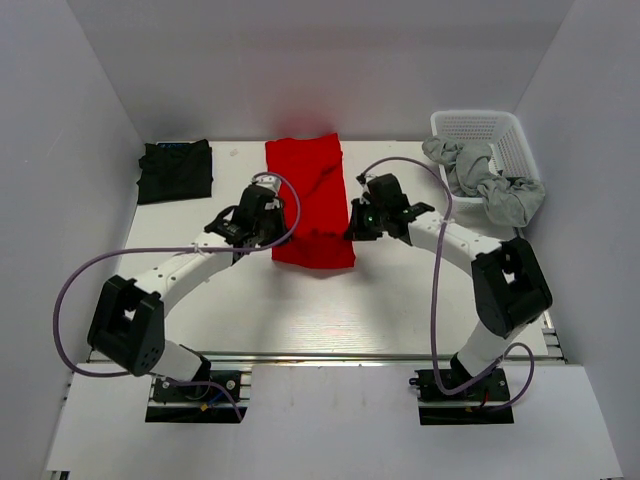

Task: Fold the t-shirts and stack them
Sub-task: Fold the folded rectangular tshirt in 1/3 of the way

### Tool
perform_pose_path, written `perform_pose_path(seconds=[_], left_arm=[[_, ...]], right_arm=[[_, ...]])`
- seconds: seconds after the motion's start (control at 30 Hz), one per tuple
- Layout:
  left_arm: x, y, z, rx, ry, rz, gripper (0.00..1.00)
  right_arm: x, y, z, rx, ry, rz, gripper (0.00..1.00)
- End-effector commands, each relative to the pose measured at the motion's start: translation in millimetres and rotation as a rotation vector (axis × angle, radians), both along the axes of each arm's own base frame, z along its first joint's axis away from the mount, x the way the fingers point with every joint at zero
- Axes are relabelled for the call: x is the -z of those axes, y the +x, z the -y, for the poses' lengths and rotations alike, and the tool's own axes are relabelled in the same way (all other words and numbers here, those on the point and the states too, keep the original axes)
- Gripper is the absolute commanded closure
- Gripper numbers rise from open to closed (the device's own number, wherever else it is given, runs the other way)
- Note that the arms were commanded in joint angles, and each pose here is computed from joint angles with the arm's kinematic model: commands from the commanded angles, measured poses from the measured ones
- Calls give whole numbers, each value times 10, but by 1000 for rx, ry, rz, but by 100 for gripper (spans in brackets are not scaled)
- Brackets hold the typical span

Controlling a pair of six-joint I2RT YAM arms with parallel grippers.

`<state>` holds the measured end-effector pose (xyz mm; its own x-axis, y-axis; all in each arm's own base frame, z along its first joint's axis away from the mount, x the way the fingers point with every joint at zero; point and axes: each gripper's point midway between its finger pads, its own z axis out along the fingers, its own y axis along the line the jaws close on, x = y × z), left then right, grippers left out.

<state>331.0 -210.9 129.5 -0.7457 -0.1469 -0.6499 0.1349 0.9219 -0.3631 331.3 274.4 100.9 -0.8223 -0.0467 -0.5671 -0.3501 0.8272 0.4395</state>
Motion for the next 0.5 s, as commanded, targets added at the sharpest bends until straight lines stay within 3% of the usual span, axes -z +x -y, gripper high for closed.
perform_pose_path(seconds=[0.0, 0.3, 0.47], left_arm=[[-97, 195, -148, -62, 46, 26, 100], [-234, 769, -187, -80, 33, 83, 100], [-76, 999, -329, -117, 52, 47, 100]], right_arm=[[-226, 325, -23, 44, -1, 64, 100], [-508, 910, -55, 59, -1, 157, 100], [-510, 1187, -37, 66, -21, 174, 100]])
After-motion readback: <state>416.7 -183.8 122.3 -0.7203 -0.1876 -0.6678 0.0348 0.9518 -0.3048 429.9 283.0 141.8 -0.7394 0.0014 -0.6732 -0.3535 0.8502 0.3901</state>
